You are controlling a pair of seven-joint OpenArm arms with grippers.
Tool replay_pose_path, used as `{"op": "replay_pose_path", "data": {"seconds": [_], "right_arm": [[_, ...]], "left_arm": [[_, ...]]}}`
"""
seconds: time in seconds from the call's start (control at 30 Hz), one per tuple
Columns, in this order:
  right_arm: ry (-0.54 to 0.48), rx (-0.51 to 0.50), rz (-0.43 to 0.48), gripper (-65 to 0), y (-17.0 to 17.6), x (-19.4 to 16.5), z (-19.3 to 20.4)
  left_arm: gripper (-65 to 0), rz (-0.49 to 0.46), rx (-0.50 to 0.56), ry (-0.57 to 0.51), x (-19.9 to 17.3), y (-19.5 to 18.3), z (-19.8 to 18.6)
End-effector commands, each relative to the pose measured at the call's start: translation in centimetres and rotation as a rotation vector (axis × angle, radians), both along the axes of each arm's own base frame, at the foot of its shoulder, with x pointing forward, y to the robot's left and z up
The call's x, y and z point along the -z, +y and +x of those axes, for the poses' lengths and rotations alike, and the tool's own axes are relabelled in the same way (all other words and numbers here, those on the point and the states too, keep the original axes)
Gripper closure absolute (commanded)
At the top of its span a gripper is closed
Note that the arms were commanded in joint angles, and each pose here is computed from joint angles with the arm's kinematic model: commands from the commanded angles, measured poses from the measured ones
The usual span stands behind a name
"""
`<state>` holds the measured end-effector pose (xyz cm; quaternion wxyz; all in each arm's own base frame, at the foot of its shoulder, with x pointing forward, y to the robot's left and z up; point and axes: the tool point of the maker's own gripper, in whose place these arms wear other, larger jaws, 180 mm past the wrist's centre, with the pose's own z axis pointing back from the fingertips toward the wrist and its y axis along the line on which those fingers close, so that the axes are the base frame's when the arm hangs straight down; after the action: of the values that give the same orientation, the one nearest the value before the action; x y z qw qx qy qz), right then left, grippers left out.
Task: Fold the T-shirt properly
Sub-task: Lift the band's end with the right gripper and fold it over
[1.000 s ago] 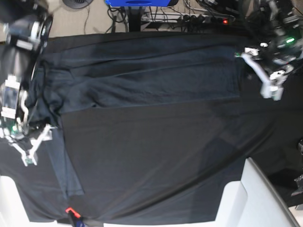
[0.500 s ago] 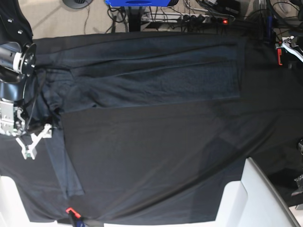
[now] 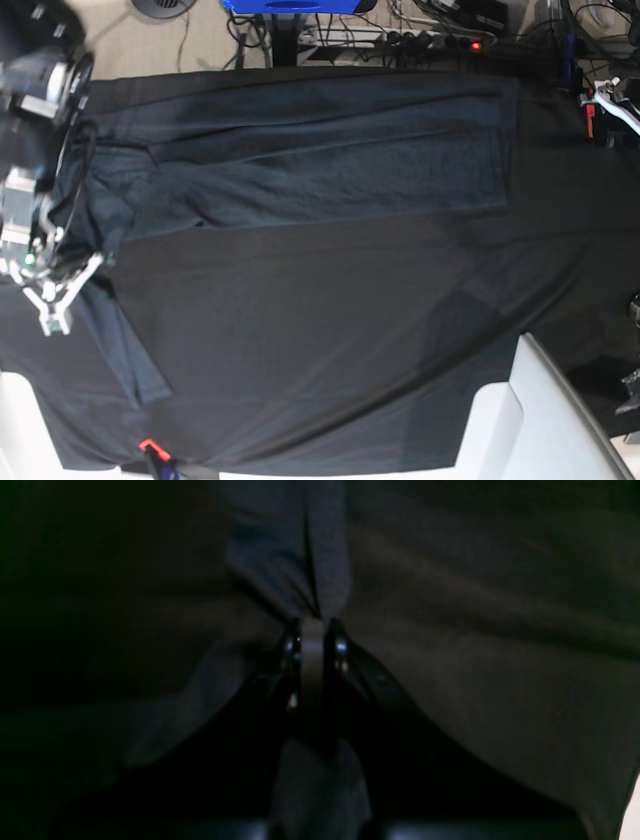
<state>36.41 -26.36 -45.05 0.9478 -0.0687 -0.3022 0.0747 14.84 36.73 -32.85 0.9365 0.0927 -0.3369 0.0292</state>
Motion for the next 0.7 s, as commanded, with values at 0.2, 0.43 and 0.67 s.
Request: {"op": "replay_pose_path", "data": {"seconds": [0.2, 0.43, 0.67], "right_arm": [[-0.048, -0.081, -0.053, -0.2, 5.2, -3.8, -3.1], [-0.04, -0.253, -0.043, -0.2, 12.3, -4.2, -6.8], [-0.002, -0.293, 0.013, -0.3, 15.4, -3.0, -9.1]], "left_arm": [[-29.0, 0.007, 0.062, -0.009, -0.2, -1.1, 1.3], [-29.0, 0.072, 0.092, 0.069, 1.1, -1.5, 1.6], [-29.0, 0.07, 0.087, 0.07, 1.2, -1.5, 1.5]]}}
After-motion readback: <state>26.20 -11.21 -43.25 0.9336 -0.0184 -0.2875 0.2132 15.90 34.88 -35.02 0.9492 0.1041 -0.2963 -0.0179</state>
